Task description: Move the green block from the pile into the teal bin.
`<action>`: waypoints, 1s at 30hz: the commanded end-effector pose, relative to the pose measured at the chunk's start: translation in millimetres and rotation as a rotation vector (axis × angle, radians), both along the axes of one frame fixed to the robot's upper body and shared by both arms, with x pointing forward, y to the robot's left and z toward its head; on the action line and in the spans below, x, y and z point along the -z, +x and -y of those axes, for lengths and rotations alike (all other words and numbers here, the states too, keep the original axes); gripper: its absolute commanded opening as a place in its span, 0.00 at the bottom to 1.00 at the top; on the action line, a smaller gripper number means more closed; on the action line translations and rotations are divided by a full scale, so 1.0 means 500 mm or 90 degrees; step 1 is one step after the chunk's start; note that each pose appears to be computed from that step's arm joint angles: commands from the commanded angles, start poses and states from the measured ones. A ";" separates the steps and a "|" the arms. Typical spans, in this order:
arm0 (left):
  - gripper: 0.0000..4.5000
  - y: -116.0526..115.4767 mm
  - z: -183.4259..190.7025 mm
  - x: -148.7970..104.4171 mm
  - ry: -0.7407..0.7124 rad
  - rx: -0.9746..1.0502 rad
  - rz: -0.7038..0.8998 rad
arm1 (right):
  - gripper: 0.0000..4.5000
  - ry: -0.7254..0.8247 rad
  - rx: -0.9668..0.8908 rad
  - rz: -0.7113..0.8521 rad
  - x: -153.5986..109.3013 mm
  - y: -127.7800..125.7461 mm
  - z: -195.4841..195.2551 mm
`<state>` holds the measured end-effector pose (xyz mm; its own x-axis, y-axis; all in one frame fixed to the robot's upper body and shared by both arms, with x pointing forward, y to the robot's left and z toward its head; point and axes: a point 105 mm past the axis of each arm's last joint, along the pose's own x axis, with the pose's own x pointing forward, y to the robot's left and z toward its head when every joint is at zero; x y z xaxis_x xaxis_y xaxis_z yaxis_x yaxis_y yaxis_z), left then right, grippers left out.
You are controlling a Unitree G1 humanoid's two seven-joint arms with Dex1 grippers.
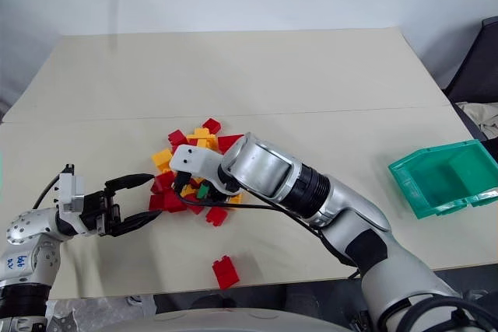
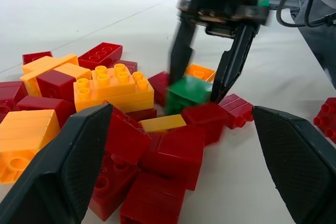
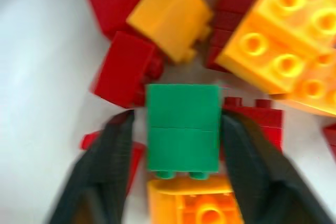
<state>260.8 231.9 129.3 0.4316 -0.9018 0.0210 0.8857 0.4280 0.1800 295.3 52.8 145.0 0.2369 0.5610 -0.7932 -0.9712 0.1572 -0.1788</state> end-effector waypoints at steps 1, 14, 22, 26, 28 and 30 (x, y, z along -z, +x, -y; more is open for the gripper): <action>1.00 0.001 0.003 -0.024 0.002 0.005 0.036 | 0.33 0.032 -0.008 0.015 -0.021 0.001 0.001; 1.00 0.047 0.131 -0.060 0.002 0.118 0.063 | 0.33 0.246 0.028 0.144 -0.146 0.052 0.165; 1.00 0.101 0.254 -0.080 0.024 0.166 0.089 | 0.33 0.149 0.191 0.256 -0.174 0.073 0.416; 1.00 0.114 0.306 -0.095 0.004 0.194 0.105 | 0.33 0.053 0.293 0.291 -0.191 0.056 0.555; 1.00 0.118 0.334 -0.101 -0.006 0.214 0.112 | 0.33 -0.004 0.352 0.305 -0.206 0.039 0.631; 1.00 0.122 0.358 -0.106 -0.014 0.229 0.118 | 0.33 -0.056 0.402 0.311 -0.221 0.022 0.692</action>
<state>321.5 59.3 177.5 0.0910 -0.9922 0.0848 0.9428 0.1132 0.3135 311.0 -275.9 228.3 0.7693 0.2068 -0.6045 -0.5811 0.6195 -0.5278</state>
